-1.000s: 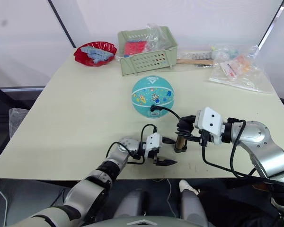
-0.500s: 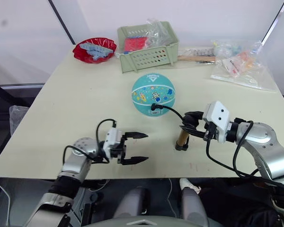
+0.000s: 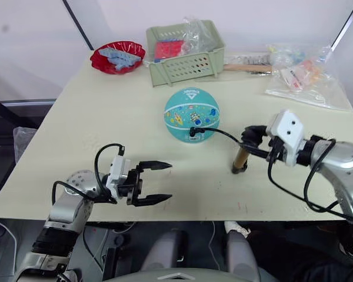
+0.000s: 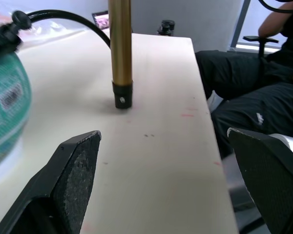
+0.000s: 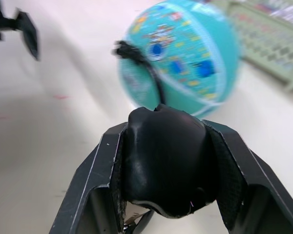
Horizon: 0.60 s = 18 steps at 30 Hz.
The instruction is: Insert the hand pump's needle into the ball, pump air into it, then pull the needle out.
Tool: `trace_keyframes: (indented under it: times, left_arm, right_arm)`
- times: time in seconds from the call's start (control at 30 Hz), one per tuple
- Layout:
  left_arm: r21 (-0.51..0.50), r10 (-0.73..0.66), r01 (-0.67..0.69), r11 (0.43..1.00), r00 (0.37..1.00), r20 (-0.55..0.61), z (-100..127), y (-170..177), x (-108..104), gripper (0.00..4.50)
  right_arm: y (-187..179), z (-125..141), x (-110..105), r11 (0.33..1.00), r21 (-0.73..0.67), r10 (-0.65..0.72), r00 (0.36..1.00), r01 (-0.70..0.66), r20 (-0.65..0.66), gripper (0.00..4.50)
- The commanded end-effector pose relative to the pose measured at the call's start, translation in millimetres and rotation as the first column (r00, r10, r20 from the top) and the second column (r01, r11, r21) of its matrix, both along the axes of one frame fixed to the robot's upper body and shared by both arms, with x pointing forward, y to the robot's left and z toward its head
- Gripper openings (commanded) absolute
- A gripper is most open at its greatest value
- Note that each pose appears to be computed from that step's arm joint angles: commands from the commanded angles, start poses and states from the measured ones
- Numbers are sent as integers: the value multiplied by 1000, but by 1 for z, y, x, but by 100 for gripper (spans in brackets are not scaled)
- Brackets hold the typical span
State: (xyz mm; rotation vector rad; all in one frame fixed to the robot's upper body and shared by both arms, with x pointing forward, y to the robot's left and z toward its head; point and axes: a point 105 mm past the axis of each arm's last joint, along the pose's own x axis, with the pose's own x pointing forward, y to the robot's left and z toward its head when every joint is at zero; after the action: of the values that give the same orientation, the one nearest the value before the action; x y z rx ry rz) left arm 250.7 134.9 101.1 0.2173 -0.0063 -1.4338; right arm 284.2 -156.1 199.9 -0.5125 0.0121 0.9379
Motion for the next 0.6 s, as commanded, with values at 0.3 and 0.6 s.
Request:
trace_keyframes:
  times: [0.3,0.6]
  left_arm:
    - [-49,7,-5,999,999,51,21,-5,3,442]
    - [-71,24,-20,997,998,54,29,-3,1,442]
  right_arm:
    - [-12,29,19,973,-217,-13,955,80,297,194]
    - [-17,5,33,898,-421,80,894,127,441,194]
